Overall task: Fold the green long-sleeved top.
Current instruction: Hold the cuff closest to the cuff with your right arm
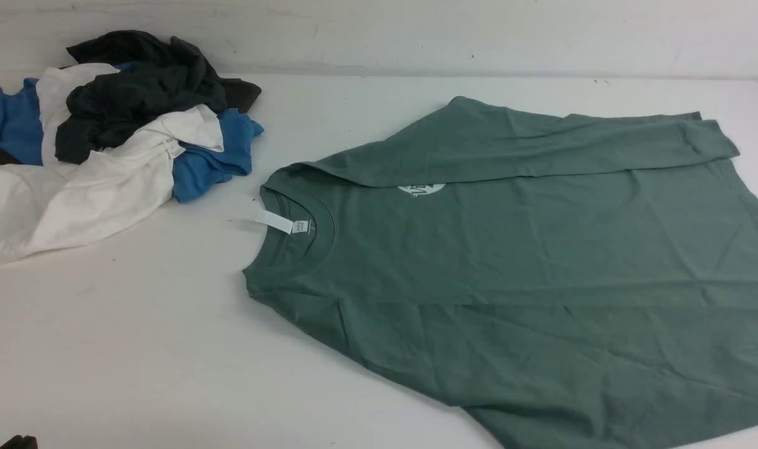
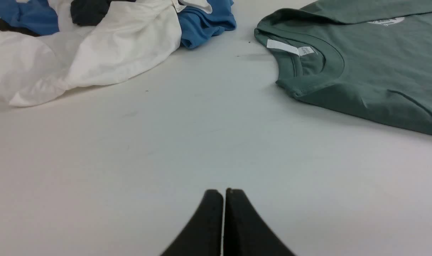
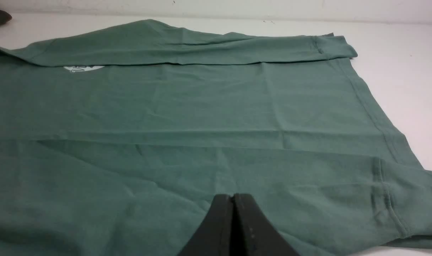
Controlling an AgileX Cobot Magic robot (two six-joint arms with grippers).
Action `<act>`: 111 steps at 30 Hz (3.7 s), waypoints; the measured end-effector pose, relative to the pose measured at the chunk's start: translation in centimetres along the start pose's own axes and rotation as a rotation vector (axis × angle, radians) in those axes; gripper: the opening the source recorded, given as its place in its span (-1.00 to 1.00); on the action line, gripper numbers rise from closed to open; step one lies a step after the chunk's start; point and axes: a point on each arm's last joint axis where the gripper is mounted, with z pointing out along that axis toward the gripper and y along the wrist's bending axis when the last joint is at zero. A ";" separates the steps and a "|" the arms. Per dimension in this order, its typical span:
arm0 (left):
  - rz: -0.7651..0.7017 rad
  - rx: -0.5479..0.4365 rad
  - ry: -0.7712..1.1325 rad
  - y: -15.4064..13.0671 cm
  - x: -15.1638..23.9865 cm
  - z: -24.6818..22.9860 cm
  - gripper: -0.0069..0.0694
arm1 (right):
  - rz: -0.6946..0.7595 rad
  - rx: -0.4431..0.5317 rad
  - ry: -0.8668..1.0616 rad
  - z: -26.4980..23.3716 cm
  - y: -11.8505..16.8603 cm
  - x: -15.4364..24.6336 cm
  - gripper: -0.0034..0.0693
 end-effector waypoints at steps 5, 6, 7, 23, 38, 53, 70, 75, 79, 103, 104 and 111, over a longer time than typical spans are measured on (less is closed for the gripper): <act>0.000 0.000 0.000 0.0 0.0 0.0 -0.83 | 0.000 0.000 0.000 0.0 0.0 0.0 -0.95; 0.000 0.000 0.000 0.0 0.0 0.0 -0.83 | 0.000 0.000 0.000 0.0 0.0 0.0 -0.95; 0.000 0.000 0.000 0.0 0.0 0.0 -0.83 | 0.000 0.000 0.000 0.0 0.0 0.0 -0.95; 0.000 0.000 0.000 0.0 0.0 0.0 -0.83 | 0.000 0.000 0.000 0.0 0.0 0.0 -0.95; 0.000 0.000 0.000 0.0 0.0 0.0 -0.83 | -0.180 0.014 -0.196 -0.1 0.0 -1.5 -0.95; 0.000 0.000 0.000 0.0 0.0 0.0 -0.83 | 0.751 -0.157 -0.302 -0.4 0.3 -2.7 -0.95; -0.799 0.223 -0.013 -1.8 -0.9 -0.2 -0.83 | 0.117 0.423 0.585 1.3 -3.5 -16.3 -0.94; -1.062 0.314 -0.041 -2.1 -1.7 -0.4 -0.83 | 0.044 0.348 0.791 7.0 -2.7 -14.9 -0.94; -1.122 0.334 -0.074 -2.0 -2.0 -0.5 -0.83 | 0.096 0.266 0.892 10.4 -2.6 -14.1 -0.94; -0.766 0.491 0.138 -4.1 -9.5 -0.5 -0.83 | 0.502 0.296 1.183 21.3 -16.8 -5.6 -0.37; -0.737 0.496 0.206 -4.3 -9.9 0.0 -0.83 | 0.512 0.302 1.201 21.8 -17.1 -5.3 -0.27; -0.575 0.496 0.536 -4.7 -11.5 4.3 -0.83 | 0.521 0.315 1.307 23.8 -18.4 -3.4 0.22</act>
